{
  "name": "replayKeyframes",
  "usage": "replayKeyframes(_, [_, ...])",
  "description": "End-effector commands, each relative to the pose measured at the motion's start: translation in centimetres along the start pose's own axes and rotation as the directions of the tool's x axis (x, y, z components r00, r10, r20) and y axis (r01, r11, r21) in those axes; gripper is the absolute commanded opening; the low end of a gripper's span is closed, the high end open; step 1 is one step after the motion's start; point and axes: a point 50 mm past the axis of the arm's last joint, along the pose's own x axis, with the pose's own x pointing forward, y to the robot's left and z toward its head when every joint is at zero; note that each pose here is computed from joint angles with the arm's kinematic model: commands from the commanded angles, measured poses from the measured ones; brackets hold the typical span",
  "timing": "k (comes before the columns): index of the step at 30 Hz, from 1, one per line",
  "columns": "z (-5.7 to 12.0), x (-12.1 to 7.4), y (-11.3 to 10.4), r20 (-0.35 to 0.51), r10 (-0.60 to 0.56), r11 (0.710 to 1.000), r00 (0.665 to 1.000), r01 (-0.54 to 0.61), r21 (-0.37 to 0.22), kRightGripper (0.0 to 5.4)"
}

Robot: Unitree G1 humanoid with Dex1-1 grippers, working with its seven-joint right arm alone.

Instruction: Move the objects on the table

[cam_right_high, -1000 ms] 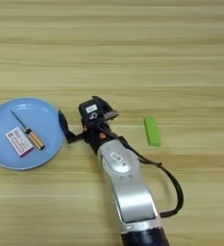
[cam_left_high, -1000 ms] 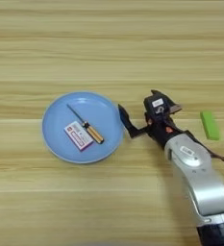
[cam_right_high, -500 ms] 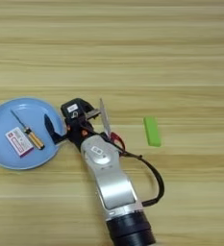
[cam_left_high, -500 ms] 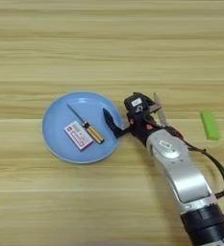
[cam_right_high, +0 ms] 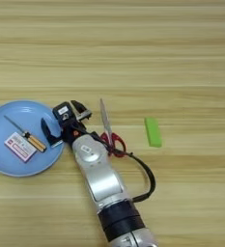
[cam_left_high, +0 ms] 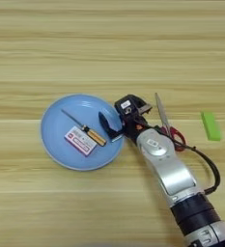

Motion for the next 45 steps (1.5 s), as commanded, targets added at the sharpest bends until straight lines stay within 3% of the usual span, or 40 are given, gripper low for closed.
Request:
replayKeyframes(1, [2.6,0.3,-1.3,0.108,-0.051,0.998,0.993,0.056,-0.040,5.38])
replayKeyframes(13, [2.3,-1.2,-3.7,0.090,-0.138,0.984,0.986,0.147,-0.096,5.38])
replayKeyframes(29, [1.5,-1.2,-4.2,0.060,-0.154,0.982,0.986,0.159,-0.101,5.38])
replayKeyframes(45, [0.1,-1.5,-6.3,0.015,-0.220,0.968,0.975,0.220,-0.123,5.38])
